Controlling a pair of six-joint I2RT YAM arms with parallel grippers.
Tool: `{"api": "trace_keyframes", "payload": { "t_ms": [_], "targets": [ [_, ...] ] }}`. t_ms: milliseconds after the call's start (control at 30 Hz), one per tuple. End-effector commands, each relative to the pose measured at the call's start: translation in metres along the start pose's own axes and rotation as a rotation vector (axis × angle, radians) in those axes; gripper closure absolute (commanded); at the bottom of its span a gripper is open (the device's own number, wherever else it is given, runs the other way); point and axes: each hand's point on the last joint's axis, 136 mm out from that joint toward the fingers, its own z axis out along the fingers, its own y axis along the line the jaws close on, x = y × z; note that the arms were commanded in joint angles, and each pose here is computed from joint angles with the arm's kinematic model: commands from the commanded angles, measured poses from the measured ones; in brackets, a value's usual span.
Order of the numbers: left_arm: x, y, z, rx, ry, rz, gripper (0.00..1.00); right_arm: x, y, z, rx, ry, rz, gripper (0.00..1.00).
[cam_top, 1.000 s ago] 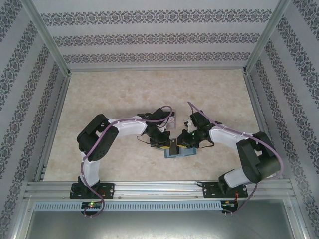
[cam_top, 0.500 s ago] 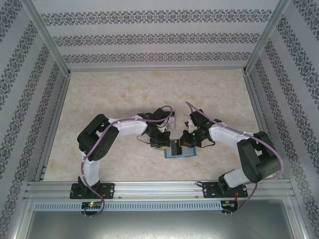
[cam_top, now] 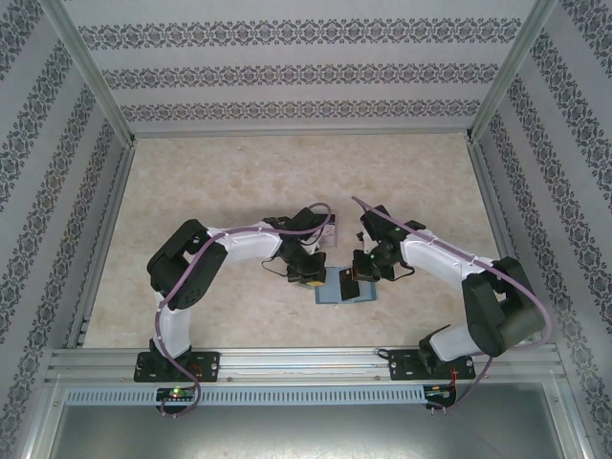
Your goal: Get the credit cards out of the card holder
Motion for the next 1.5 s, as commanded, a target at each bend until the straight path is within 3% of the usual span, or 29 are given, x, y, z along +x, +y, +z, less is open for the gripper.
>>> {"api": "trace_keyframes", "payload": {
  "t_ms": [0, 433, 733, 1033, 1467],
  "targets": [
    [0.012, 0.039, -0.005, -0.130, 0.020, -0.044, 1.00, 0.006, -0.006, -0.003, 0.088, 0.012, -0.001, 1.00],
    [0.016, 0.056, -0.032, -0.121, -0.008, -0.056, 1.00, 0.003, 0.038, 0.007, 0.042, 0.011, -0.020, 1.00],
    [0.009, 0.037, -0.048, -0.075, -0.036, -0.030, 0.96, 0.003, 0.036, 0.007, 0.082, 0.012, -0.028, 1.00],
    [0.007, 0.016, -0.032, -0.055, -0.014, -0.009, 0.96, 0.004, 0.036, 0.012, 0.076, 0.028, -0.037, 1.00],
    [0.007, 0.026, 0.000, -0.098, 0.044, -0.026, 0.96, 0.005, 0.039, 0.013, 0.058, 0.032, -0.038, 1.00]
  ]
}}
